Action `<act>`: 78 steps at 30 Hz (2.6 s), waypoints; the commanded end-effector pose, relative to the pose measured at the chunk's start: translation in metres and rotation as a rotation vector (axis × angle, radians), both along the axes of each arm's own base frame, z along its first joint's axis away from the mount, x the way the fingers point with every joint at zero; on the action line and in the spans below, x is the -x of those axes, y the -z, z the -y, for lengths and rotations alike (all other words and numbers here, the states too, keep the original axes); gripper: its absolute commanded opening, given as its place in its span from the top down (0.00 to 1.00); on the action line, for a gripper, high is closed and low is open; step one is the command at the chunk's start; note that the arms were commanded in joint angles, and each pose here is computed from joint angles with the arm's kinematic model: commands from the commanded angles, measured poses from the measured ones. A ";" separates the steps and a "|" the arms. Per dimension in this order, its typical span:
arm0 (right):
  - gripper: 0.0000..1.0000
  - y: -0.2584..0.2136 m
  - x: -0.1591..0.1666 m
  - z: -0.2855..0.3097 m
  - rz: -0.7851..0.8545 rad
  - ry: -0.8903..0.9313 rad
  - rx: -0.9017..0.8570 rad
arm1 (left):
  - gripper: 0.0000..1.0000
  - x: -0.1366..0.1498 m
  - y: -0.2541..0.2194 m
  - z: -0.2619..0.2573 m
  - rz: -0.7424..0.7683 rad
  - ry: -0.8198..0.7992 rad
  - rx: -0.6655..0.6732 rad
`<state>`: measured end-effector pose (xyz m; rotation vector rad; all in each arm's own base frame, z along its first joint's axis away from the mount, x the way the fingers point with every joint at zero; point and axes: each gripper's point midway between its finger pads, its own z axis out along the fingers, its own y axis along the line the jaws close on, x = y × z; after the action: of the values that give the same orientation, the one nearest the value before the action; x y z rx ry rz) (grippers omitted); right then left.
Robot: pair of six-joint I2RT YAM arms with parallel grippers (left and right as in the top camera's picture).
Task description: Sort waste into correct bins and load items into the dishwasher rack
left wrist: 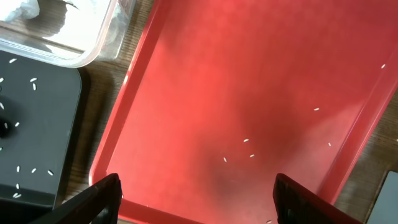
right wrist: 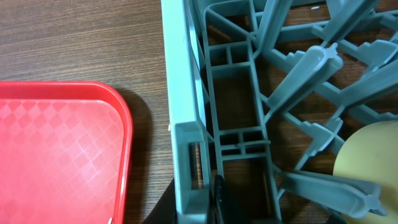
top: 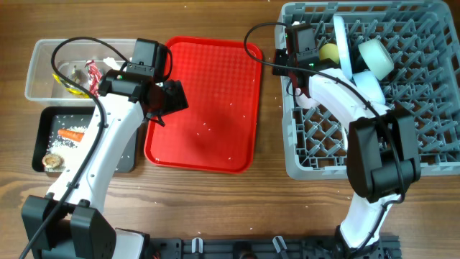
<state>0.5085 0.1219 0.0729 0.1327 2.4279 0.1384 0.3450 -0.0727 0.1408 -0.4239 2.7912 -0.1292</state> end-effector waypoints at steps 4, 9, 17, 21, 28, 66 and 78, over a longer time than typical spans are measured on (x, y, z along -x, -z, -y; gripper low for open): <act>0.96 -0.014 -0.006 -0.005 0.023 0.165 -0.153 | 0.22 0.000 -0.007 -0.002 0.021 -0.013 -0.005; 0.96 -0.014 -0.007 -0.004 0.026 0.195 -0.168 | 0.22 0.000 -0.007 -0.002 0.022 -0.009 -0.006; 0.95 -0.015 -0.008 -0.003 0.032 0.226 -0.188 | 0.22 0.000 -0.007 -0.002 0.021 -0.009 -0.006; 0.96 -0.016 -0.009 -0.001 0.038 0.238 -0.185 | 0.22 0.001 -0.006 -0.002 0.018 -0.009 -0.007; 0.90 -0.016 -0.009 0.000 0.043 0.234 -0.173 | 0.22 0.001 -0.006 -0.002 0.019 -0.009 -0.007; 0.96 -0.010 0.189 -0.128 -0.514 -0.378 -0.192 | 0.96 -0.035 0.005 0.012 0.092 0.003 0.043; 0.96 0.066 0.224 -0.108 -0.747 -0.318 0.015 | 0.93 -0.034 0.006 0.012 0.085 0.003 0.041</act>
<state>0.2848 0.2360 0.0207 -0.2729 3.1611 0.3230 0.3794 -0.0827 0.1370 -0.4182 2.6981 -0.1948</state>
